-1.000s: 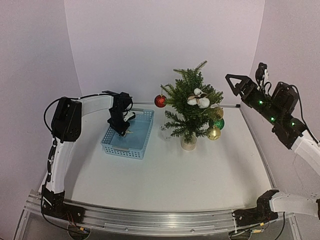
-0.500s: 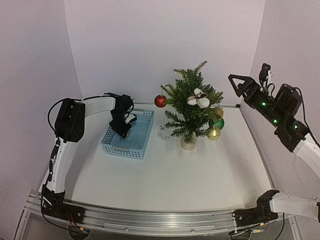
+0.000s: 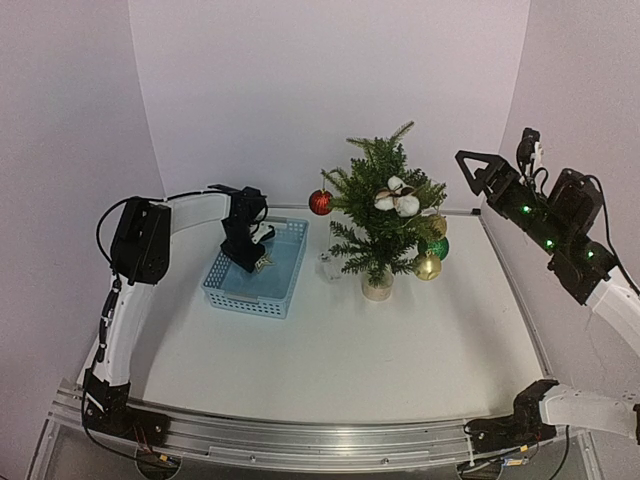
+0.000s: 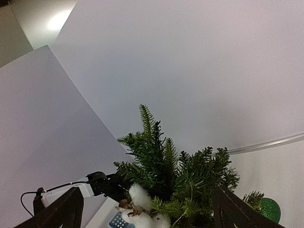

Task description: Decorate the small christmas tree

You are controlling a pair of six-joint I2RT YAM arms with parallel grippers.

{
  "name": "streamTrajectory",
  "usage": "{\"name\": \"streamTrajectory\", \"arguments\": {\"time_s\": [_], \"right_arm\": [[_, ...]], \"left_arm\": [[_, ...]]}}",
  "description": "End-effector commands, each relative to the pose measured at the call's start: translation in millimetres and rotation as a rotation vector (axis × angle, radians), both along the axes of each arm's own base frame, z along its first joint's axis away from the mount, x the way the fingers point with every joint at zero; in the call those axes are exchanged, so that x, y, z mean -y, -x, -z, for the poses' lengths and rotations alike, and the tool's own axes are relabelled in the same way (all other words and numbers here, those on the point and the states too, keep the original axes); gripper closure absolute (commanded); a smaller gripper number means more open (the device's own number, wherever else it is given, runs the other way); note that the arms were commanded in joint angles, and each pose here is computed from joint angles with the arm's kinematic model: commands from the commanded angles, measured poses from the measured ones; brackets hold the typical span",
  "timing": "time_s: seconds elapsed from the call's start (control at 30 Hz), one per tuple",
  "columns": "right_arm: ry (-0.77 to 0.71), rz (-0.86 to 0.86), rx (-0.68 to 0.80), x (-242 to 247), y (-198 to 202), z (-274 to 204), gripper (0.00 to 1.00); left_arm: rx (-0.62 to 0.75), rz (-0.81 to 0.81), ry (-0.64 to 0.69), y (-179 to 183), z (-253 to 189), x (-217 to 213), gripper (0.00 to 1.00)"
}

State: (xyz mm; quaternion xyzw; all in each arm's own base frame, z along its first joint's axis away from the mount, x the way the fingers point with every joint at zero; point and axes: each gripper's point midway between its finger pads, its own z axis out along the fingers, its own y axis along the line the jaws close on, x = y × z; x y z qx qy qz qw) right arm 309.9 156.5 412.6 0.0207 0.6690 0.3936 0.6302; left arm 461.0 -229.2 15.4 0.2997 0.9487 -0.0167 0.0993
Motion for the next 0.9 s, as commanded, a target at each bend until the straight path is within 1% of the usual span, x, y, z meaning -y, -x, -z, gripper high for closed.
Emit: {"name": "streamTrajectory", "arguments": {"time_s": [0.0,0.13,0.27,0.4,0.47,0.53,0.6,0.67,0.7,0.77,0.87], "right_arm": [[-0.006,-0.003,0.050,0,1,-20,0.07],[-0.019,-0.027,0.057,-5,0,-30,0.07],[-0.039,-0.027,0.053,-7,-6,-47,0.08],[-0.060,-0.084,0.085,-18,-8,-87,0.10],[-0.072,-0.134,0.089,-30,-15,-101,0.13],[-0.099,-0.201,0.113,-42,-17,-128,0.18],[-0.112,-0.282,0.110,-63,-24,-141,0.21],[-0.089,-0.352,0.159,-95,-19,-162,0.22],[-0.060,-0.392,0.184,-120,-11,-166,0.22],[0.004,-0.412,0.179,-158,-12,-161,0.22],[0.037,-0.417,0.181,-192,-9,-158,0.22]], "left_arm": [[0.121,-0.028,0.140,-23,-57,14,1.00],[0.204,-0.028,0.188,-29,-101,16,1.00],[0.332,-0.023,0.242,-35,-162,16,1.00],[0.522,0.011,0.324,-34,-256,16,1.00],[0.632,0.054,0.377,-27,-307,17,1.00],[0.732,0.105,0.432,-15,-352,22,1.00],[0.858,0.165,0.466,-1,-395,31,1.00],[0.985,0.226,0.456,18,-433,45,1.00],[1.030,0.250,0.455,26,-447,54,1.00],[1.086,0.287,0.485,41,-470,71,1.00],[1.138,0.319,0.558,63,-500,89,1.00]]}}
